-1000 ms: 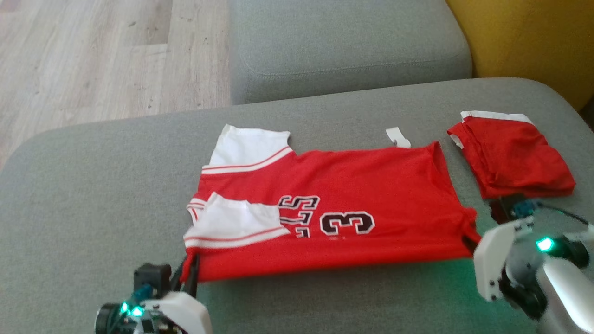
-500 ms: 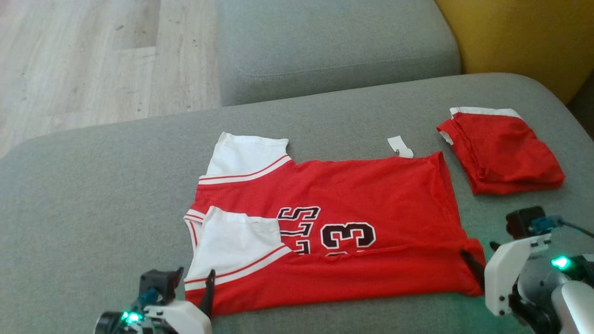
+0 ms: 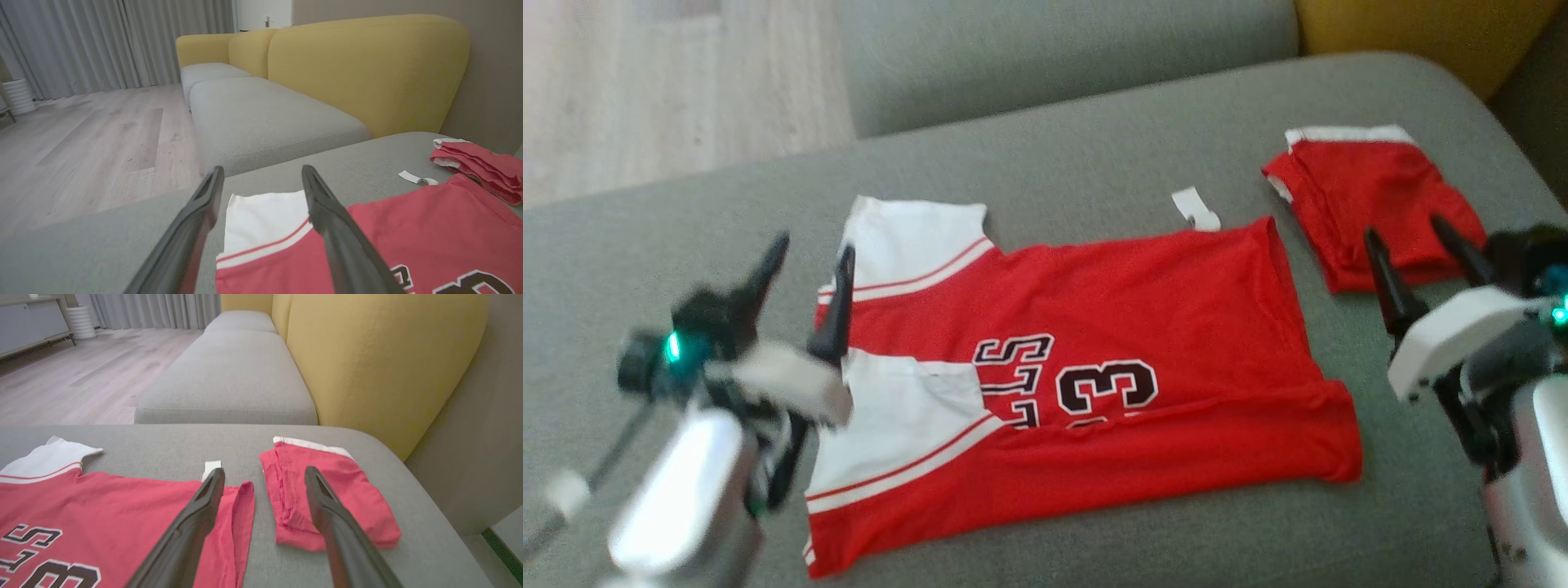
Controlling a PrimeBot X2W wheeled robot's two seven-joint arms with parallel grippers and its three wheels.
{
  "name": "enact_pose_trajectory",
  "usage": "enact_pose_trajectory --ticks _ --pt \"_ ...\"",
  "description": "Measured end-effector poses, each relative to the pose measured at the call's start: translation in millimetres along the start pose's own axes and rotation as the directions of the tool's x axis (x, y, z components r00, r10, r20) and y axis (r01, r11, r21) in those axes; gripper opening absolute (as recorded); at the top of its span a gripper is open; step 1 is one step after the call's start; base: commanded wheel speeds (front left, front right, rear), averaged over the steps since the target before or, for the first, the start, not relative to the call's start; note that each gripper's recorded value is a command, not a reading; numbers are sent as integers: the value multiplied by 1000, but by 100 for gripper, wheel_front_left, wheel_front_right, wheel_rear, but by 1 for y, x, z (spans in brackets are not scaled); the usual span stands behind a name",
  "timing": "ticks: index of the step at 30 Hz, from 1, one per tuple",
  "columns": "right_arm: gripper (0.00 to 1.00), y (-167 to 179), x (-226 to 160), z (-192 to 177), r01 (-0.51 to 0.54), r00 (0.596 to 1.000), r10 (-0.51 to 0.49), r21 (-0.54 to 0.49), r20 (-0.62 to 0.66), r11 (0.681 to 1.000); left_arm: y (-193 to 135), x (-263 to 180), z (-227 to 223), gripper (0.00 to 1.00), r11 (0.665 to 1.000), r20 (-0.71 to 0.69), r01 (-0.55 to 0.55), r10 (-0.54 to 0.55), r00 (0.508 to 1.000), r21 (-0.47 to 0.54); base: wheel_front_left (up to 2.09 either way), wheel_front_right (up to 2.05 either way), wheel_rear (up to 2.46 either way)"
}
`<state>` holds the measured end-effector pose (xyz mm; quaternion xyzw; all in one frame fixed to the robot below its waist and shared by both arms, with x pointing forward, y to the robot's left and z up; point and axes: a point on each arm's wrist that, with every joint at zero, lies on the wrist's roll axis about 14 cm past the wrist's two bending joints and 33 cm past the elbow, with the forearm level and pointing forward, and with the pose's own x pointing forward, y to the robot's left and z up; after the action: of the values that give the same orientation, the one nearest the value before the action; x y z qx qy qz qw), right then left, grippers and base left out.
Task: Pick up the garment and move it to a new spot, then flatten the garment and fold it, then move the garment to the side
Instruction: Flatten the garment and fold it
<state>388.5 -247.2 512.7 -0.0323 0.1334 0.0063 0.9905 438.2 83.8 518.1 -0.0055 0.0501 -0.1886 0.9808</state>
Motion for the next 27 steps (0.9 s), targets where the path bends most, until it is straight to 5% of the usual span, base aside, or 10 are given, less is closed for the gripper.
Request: enact_pose_trajectory --ticks 8,17,27 --pt "100 1 40 38 -7 992 12 -41 123 999 4 85 -1 100 982 -172 174 -160 972 70 0 0 0" --pt "100 -3 67 26 -5 996 12 -72 92 997 22 123 -84 100 965 -538 247 -160 828 92 0 0 0" --pt "100 -13 77 1 25 999 -23 -63 37 998 45 147 -129 100 969 -635 227 -116 764 96 0 0 0"
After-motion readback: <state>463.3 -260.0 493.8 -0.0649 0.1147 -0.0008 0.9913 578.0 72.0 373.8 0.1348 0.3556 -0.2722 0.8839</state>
